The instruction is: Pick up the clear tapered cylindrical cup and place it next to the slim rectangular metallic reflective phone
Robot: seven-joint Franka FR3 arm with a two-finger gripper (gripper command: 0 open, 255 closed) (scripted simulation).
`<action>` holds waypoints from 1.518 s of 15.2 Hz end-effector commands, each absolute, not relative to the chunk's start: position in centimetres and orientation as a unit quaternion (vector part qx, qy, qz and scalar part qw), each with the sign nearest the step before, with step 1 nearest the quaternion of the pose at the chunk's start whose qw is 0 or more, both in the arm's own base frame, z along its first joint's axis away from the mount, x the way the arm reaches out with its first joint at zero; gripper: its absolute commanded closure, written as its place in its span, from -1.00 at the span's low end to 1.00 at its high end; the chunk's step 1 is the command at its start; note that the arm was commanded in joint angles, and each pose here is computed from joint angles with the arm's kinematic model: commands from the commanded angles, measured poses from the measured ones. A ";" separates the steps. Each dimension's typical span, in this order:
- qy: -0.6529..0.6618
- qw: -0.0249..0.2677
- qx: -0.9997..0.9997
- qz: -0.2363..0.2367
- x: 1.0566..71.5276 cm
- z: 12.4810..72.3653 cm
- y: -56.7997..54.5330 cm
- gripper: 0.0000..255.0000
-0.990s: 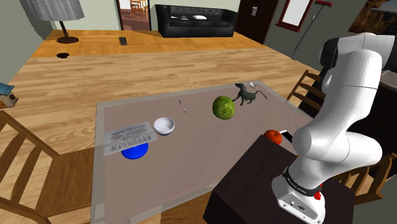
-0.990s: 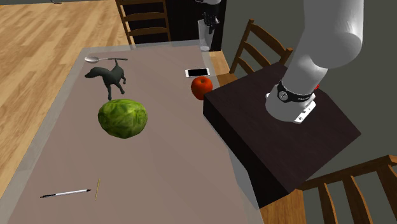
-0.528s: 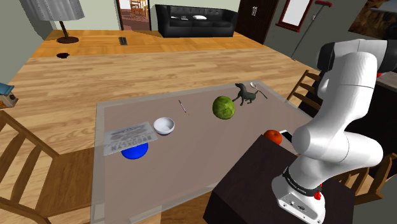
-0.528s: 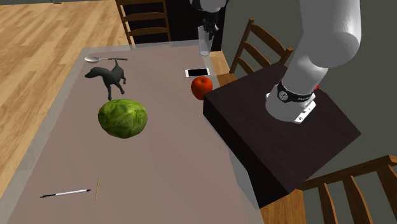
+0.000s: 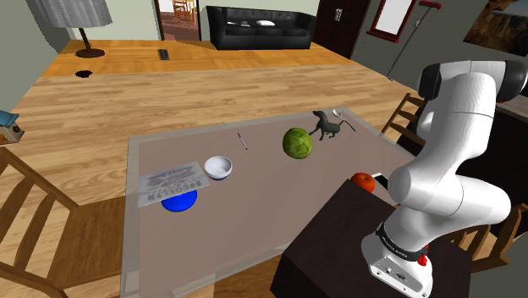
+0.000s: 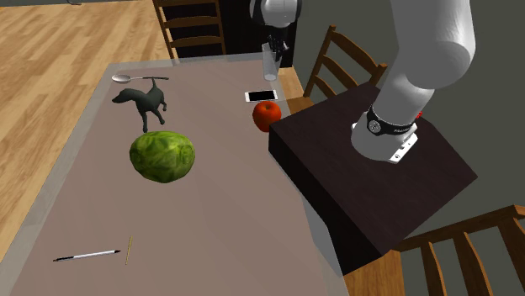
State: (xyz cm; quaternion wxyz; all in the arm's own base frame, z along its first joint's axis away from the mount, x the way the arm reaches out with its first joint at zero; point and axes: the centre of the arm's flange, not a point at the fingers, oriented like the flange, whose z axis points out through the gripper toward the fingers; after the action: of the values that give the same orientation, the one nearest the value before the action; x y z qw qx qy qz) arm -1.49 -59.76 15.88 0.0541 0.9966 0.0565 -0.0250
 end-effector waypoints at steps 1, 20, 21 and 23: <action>0.056 0.055 0.997 -0.025 -1.4 15.5 -59.8 1.00; 0.056 0.055 0.997 -0.025 -1.2 20.4 -59.3 -1.00; 0.056 0.055 0.997 -0.025 -1.2 20.4 -59.3 -1.00; 0.056 0.055 0.997 -0.025 -1.2 20.4 -59.3 -1.00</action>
State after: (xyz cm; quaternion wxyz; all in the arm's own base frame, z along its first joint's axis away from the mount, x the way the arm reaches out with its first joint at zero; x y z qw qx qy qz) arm -1.23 -59.27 20.43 0.0548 0.9966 0.0564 -0.0249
